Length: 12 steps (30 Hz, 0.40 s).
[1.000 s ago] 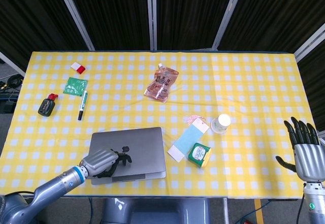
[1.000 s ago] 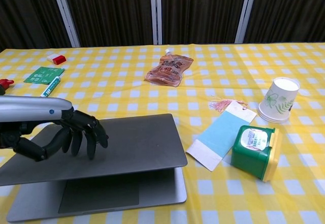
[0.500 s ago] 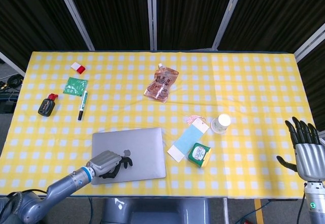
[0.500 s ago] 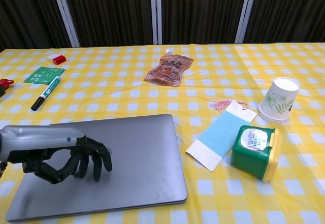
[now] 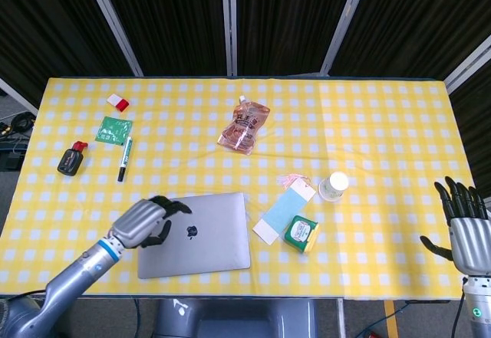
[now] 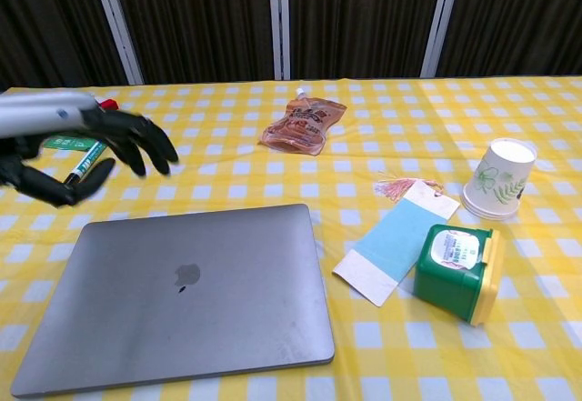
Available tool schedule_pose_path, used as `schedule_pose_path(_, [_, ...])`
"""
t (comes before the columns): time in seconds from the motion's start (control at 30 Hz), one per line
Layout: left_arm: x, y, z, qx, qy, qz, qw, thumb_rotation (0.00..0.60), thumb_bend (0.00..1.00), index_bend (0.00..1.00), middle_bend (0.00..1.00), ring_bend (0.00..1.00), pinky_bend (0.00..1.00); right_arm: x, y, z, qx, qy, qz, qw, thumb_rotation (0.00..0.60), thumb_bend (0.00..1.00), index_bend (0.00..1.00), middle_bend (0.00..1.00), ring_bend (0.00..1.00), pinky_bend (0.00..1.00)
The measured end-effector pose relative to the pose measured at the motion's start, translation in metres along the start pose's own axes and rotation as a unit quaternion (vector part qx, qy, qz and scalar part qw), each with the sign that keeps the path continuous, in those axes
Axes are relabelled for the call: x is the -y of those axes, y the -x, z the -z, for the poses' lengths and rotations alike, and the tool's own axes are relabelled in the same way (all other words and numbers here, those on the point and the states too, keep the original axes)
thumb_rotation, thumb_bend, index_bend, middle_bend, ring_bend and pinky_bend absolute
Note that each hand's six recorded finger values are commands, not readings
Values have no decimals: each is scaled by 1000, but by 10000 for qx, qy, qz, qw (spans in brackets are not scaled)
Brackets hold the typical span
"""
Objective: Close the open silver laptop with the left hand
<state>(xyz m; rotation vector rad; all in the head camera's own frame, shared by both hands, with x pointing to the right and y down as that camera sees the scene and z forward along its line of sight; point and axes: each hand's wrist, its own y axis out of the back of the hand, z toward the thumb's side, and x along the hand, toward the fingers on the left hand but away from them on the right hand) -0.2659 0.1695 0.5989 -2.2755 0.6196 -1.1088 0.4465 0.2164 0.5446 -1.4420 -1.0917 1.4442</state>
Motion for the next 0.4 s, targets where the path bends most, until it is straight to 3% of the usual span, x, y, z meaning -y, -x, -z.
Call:
schedule_pose_path(0.13, [-33, 27, 19, -573, -434, -854, 9938, 600, 0, 0, 0, 0, 0, -1, -1, 0, -16, -1, 14, 10000, 600, 0, 0, 0, 0, 0])
schedule_pose_path(0.23, [-47, 59, 38, -1236, -833, -1346, 9796, 600, 0, 0, 0, 0, 0, -2, -1, -1, -31, -1, 17, 10000, 600, 0, 0, 0, 0, 0])
schedule_pose_path(0.4, [-46, 100, 59, -1943, -908, -1646, 9628, 600, 0, 0, 0, 0, 0, -4, -1, -1, -52, 19, 30, 10000, 600, 0, 0, 0, 0, 0])
